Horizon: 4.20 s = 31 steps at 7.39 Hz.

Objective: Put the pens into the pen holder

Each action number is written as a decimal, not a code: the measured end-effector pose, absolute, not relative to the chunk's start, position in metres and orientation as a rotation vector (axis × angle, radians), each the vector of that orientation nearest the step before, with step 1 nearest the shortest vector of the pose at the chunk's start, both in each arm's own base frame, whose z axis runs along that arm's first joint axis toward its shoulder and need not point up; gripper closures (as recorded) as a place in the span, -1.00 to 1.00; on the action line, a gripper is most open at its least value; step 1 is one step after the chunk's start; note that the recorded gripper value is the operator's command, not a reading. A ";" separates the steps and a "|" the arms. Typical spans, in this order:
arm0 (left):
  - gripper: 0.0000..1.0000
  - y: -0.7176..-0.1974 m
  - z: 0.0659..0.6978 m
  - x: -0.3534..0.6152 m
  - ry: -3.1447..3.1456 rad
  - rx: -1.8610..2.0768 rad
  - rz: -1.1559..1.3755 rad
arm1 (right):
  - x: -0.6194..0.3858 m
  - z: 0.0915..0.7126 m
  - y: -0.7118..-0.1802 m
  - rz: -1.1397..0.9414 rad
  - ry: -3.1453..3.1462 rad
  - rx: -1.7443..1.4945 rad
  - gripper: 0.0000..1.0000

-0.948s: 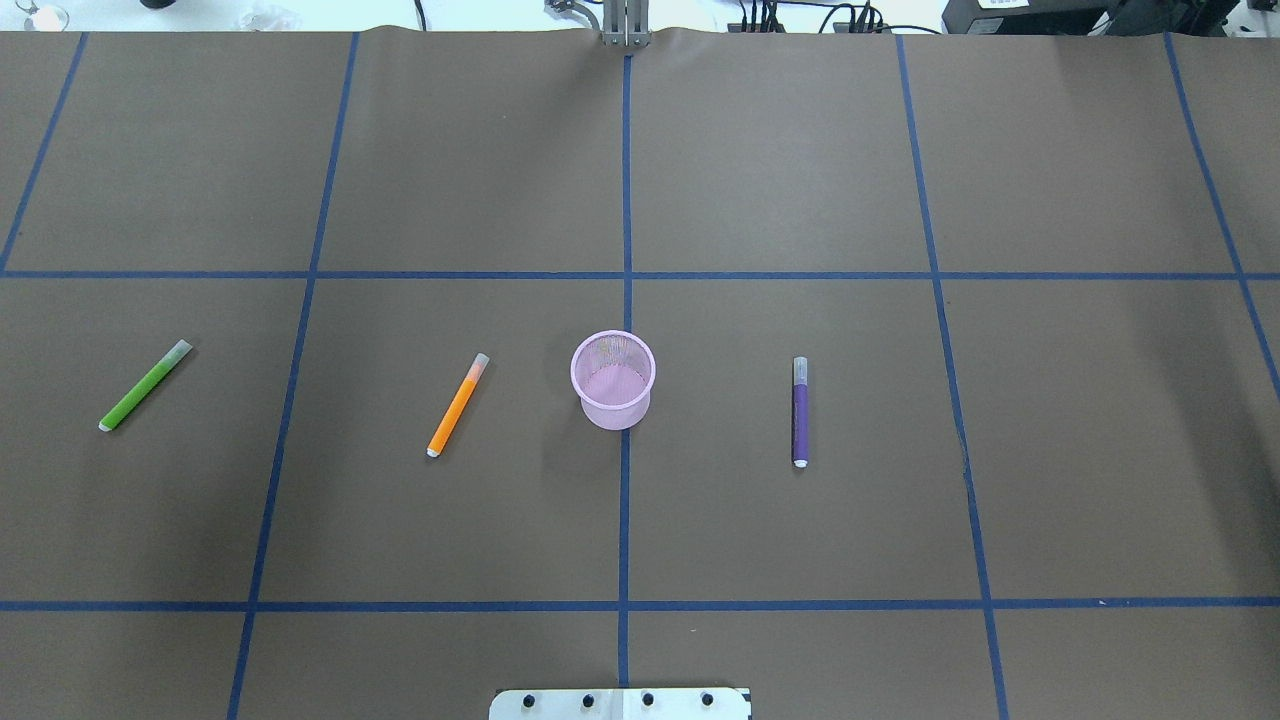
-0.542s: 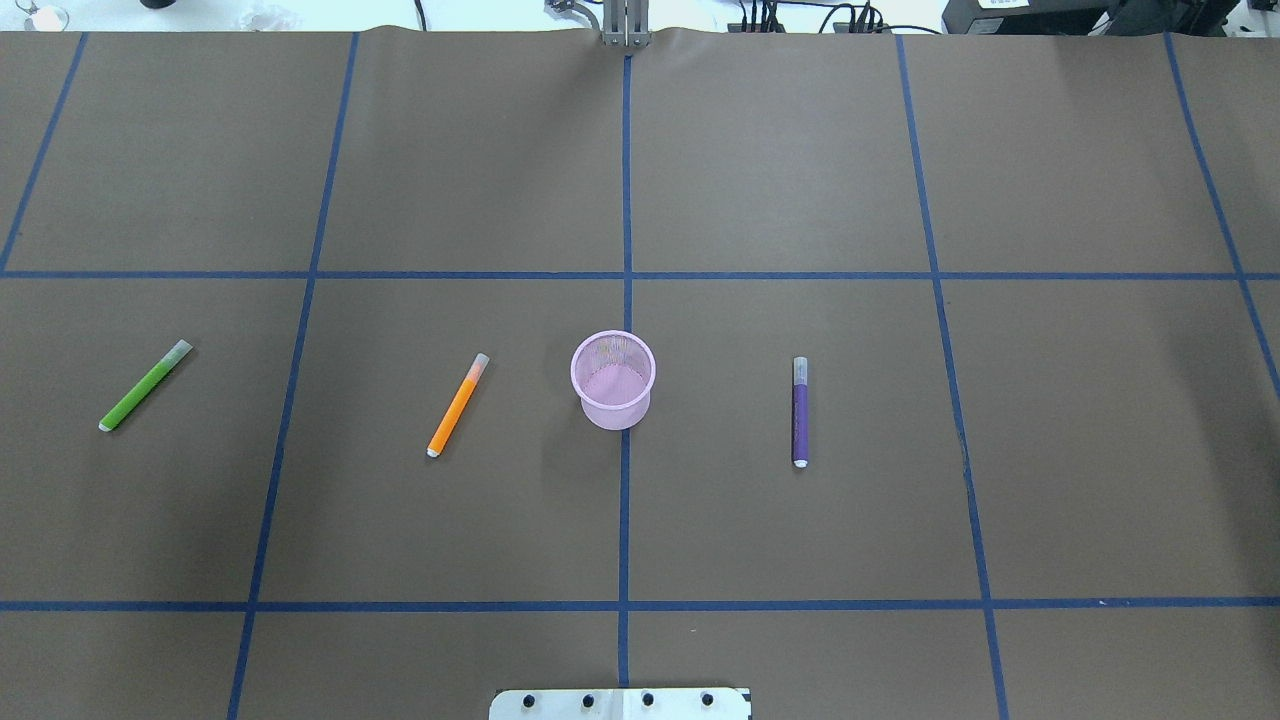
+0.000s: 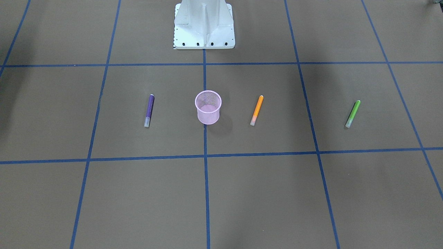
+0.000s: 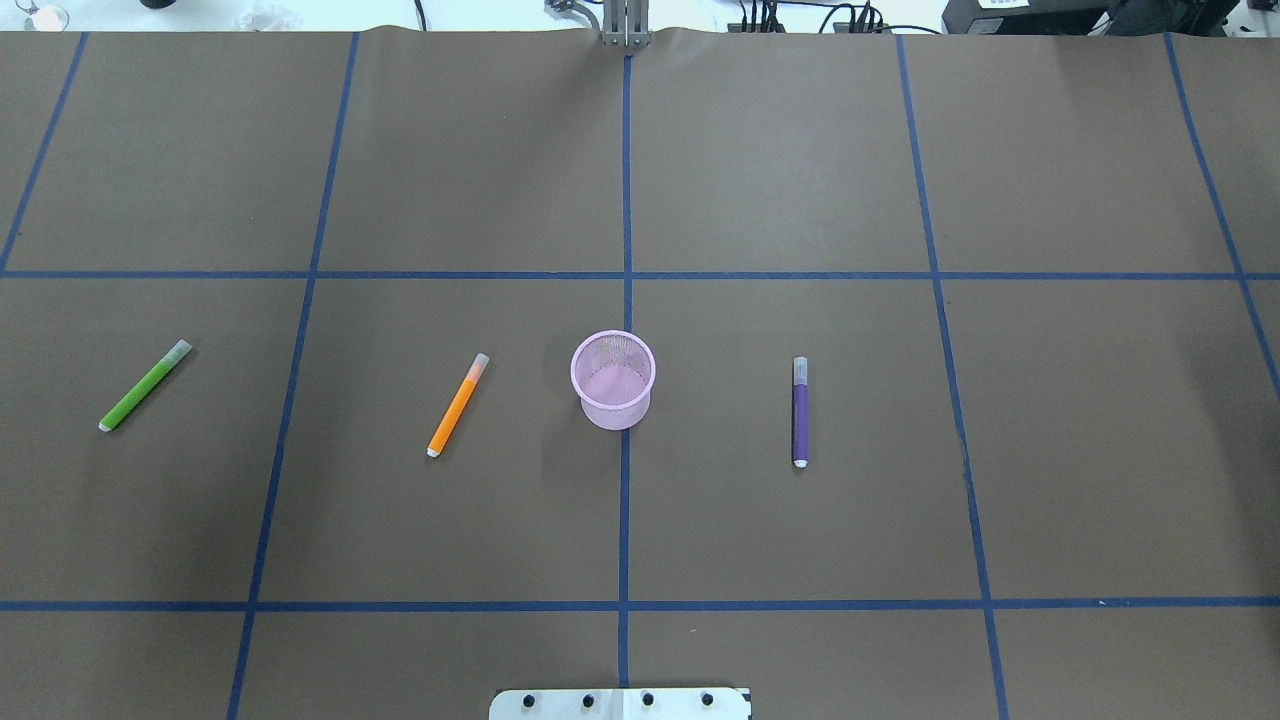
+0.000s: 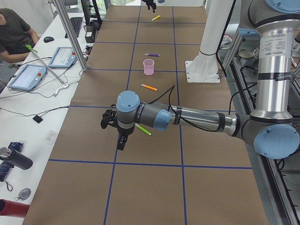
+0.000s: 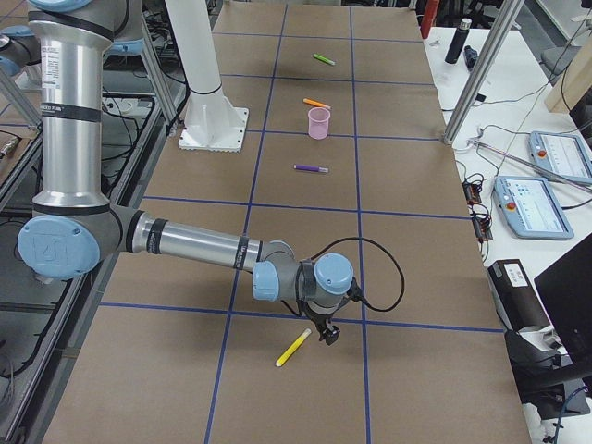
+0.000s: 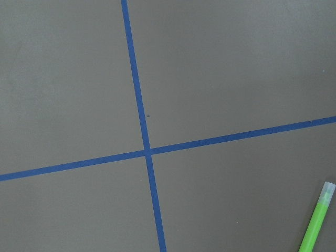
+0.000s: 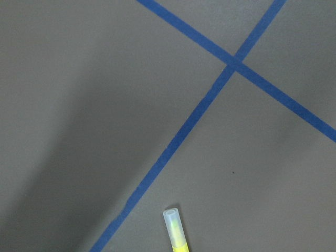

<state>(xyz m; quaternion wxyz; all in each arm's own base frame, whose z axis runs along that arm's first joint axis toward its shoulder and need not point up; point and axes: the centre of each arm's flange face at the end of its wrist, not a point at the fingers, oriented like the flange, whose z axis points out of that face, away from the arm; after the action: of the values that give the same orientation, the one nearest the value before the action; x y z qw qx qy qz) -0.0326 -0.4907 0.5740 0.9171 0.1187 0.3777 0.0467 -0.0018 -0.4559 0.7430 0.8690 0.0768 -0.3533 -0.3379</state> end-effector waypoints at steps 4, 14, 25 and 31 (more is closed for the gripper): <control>-1.00 -0.491 0.575 -0.029 0.776 0.242 0.102 | -0.021 0.779 -0.446 -0.774 -0.713 0.142 -0.70; -1.00 -0.492 0.575 -0.026 0.771 0.239 0.110 | -0.033 0.794 -0.438 -0.835 -0.669 0.184 -0.32; -1.00 -0.492 0.577 -0.026 0.769 0.238 0.111 | -0.041 0.798 -0.434 -0.856 -0.672 0.176 -0.14; -1.00 -0.492 0.576 -0.026 0.769 0.239 0.112 | -0.041 0.807 -0.430 -0.847 -0.677 0.155 1.00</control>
<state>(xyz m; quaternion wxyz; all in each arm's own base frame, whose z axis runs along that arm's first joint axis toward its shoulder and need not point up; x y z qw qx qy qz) -0.0259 -0.4916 0.5762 0.9185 0.1161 0.3741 0.0544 -0.0405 -0.4305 0.8073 0.8538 0.0735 -0.3219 -0.4025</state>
